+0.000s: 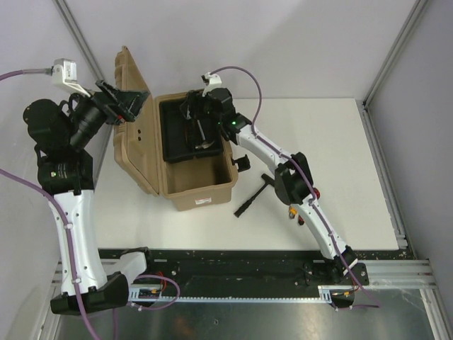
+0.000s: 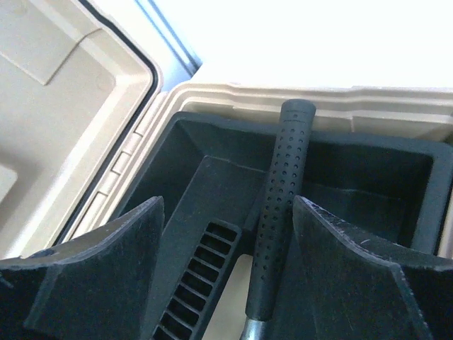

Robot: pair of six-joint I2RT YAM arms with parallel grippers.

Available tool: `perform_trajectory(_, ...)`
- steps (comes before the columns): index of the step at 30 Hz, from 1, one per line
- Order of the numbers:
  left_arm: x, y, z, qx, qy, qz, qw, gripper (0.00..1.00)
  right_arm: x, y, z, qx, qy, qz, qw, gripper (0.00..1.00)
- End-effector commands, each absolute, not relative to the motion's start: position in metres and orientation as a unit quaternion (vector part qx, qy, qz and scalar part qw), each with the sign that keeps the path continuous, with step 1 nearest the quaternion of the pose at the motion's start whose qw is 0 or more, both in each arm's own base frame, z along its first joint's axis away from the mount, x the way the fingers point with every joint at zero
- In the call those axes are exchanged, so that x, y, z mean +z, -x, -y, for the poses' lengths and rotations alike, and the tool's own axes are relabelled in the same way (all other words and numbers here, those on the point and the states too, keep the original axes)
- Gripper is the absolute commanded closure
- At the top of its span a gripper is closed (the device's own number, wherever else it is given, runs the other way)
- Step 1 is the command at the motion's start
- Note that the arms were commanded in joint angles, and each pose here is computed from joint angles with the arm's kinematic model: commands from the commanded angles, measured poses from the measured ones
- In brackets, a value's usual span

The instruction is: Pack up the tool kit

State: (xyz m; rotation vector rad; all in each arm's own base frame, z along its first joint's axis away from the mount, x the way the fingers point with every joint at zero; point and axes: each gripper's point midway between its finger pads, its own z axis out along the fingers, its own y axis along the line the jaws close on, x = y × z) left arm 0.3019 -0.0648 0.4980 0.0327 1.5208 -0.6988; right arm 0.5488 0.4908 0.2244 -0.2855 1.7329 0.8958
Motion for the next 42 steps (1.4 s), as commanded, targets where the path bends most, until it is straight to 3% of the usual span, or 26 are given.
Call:
perform_trajectory(1, 0.505, -0.295, 0.066, -0.304, -0.022, -0.664, 0.682, 0.01, 0.197, -0.558, -0.49, 0.32, 0.107, -0.749, 0.57, 0.22)
perform_trajectory(3, 0.503, -0.294, 0.067, -0.304, -0.023, -0.665, 0.682, 0.01, 0.193, -0.56, -0.488, 0.303, 0.107, -0.754, 0.572, 0.25)
perform_trajectory(11, 0.499, -0.288, 0.071, -0.31, -0.026, -0.665, 0.679, 0.01, 0.18, -0.564, -0.479, 0.272, 0.098, -0.768, 0.572, 0.55)
perform_trajectory(14, 0.498, -0.288, 0.073, -0.312, -0.027, -0.666, 0.677, 0.01, 0.191, -0.566, -0.48, 0.278, 0.092, -0.757, 0.584, 0.7)
perform_trajectory(22, 0.492, -0.285, 0.075, -0.314, -0.029, -0.668, 0.673, 0.01, 0.252, -0.563, -0.48, 0.311, 0.078, -0.709, 0.627, 0.97)
perform_trajectory(42, 0.495, -0.271, 0.084, -0.321, -0.042, -0.661, 0.677, 0.01, 0.415, -0.521, -0.44, 0.334, 0.069, -0.598, 0.725, 1.0)
